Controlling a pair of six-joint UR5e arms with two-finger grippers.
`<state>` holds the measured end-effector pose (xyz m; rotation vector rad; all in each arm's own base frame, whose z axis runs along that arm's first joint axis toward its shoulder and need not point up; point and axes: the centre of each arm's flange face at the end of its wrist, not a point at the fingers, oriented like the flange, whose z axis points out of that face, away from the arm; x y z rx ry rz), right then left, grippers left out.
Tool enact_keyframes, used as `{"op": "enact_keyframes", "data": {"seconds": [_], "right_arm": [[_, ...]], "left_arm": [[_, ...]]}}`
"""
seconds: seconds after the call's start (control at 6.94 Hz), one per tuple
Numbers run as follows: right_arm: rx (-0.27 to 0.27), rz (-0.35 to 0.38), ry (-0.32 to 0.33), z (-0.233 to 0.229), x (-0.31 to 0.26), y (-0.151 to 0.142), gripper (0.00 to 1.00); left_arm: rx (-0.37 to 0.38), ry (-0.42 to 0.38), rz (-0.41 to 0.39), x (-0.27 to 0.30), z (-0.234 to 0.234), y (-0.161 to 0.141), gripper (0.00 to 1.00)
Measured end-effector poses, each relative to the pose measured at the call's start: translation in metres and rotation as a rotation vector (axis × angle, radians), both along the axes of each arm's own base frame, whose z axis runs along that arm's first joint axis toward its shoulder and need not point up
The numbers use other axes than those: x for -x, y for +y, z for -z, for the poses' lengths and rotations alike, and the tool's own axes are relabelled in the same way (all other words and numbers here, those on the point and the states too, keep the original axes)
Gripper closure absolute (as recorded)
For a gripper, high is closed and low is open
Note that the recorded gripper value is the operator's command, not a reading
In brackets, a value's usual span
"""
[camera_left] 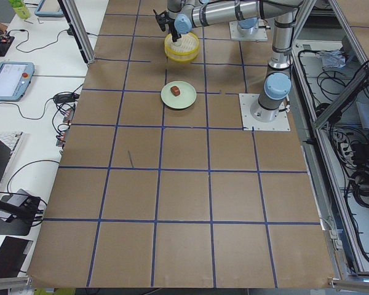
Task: Place buns in different layers of steamer
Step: 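Carry the white bun with the left gripper into the bottom tier and release, then return the left gripper to the bowl while the right gripper restacks the top tier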
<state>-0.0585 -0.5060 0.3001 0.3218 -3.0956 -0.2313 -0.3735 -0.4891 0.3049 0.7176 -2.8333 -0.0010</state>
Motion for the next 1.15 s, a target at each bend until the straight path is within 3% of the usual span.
{"op": "enact_keyframes", "data": {"seconds": [0.14, 0.58, 0.72, 1.01, 1.15], "right_arm": [[0.001, 0.000, 0.001, 0.000, 0.000, 0.000, 0.93], [0.002, 0.000, 0.002, -0.002, -0.001, 0.000, 0.93], [0.005, 0.006, 0.005, -0.003, -0.005, 0.000, 0.93], [0.015, 0.022, 0.019, -0.009, -0.044, -0.001, 0.92], [0.026, 0.027, 0.038, -0.012, -0.082, -0.001, 0.93]], "left_arm": [[-0.004, 0.006, -0.030, 0.027, 0.022, 0.007, 0.01], [-0.013, 0.009, -0.047, 0.045, 0.040, 0.013, 0.00], [0.010, 0.003, -0.020, 0.042, 0.034, 0.011, 0.00], [0.098, -0.096, 0.130, -0.019, 0.022, -0.024, 0.00], [0.096, -0.143, 0.204, -0.074, 0.024, -0.050, 0.00]]}}
